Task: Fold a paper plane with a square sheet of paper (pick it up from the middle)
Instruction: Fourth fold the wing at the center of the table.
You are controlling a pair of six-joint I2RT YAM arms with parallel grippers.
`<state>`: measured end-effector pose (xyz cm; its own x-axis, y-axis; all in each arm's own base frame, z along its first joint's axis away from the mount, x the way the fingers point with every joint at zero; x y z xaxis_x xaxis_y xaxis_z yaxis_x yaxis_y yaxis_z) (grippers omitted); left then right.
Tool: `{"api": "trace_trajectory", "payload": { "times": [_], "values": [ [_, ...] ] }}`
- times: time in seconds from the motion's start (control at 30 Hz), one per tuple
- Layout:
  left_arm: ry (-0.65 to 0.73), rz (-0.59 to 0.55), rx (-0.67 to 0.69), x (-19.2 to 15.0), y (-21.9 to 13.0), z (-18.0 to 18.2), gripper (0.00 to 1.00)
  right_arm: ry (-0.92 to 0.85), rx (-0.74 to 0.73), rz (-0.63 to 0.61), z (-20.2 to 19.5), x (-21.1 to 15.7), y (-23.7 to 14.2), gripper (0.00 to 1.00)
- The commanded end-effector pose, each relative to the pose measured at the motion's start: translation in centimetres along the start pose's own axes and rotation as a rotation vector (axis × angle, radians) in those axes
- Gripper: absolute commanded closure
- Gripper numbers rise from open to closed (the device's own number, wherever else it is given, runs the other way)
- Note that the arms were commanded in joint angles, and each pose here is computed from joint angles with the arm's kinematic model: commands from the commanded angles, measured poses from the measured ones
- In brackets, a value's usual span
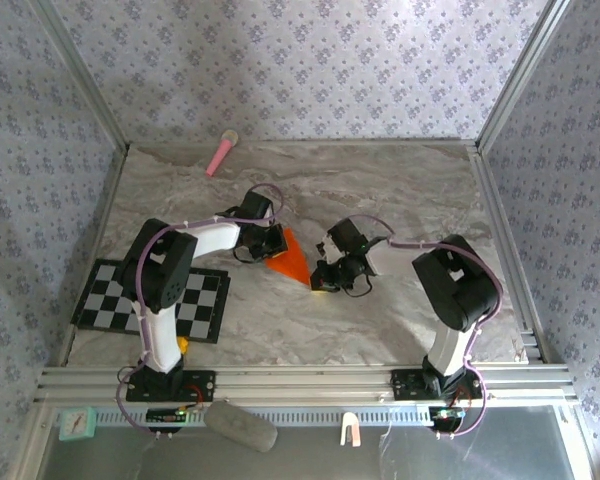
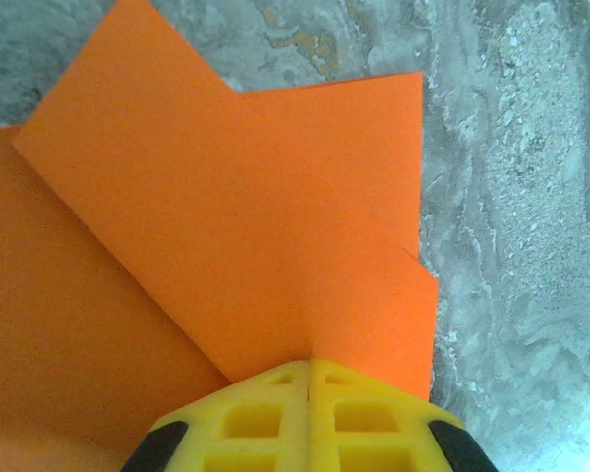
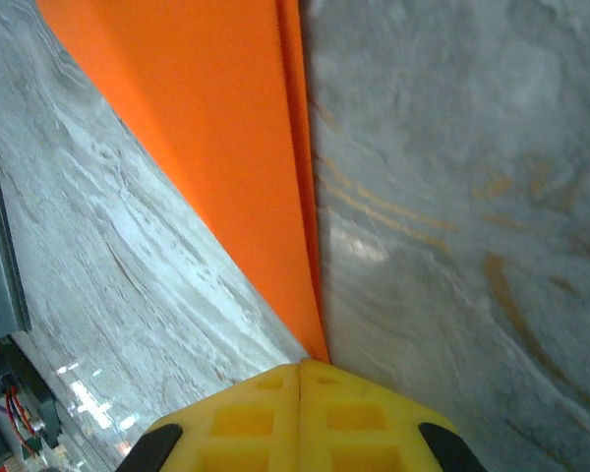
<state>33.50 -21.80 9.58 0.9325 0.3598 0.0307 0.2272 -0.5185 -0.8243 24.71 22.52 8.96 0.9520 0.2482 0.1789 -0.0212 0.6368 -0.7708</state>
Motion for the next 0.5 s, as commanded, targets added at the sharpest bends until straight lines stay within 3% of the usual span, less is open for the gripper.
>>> {"api": "trace_trajectory", "payload": {
  "times": [0.0, 0.13, 0.23, 0.47],
  "values": [
    [0.009, 0.029, 0.074, -0.4, 0.3, 1.0, 0.95, 0.015, -0.016, 0.0, 0.0, -0.7, -1.0, 0.94],
    [0.044, 0.003, -0.042, 0.2, -2.1, -2.0, 0.9, -0.048, 0.037, -0.144, 1.7, 1.4, -2.9, 0.86],
    [0.039, -0.056, -0.092, 0.4, -4.4, -3.4, 0.8, -0.068, 0.048, -0.229, 2.1, 3.2, -3.8, 0.78],
    [-0.058, -0.168, -0.139, 0.3, -8.3, -2.1, 0.51, -0.052, 0.055, -0.278, 1.0, 6.6, -3.2, 0.69]
  ]
}}
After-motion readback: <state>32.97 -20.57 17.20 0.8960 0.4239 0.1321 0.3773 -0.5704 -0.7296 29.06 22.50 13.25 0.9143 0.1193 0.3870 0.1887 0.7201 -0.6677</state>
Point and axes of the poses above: each hand's point on the last joint's axis, 136 mm out from that joint toward the fingers, its own y axis out along the fingers, its own z axis along the line the jaws close on, x = y × z, the point moved 9 cm from there along -y, back along the fingers, and after that the axes turned 8 degrees about -y, right-handed, at the moved point
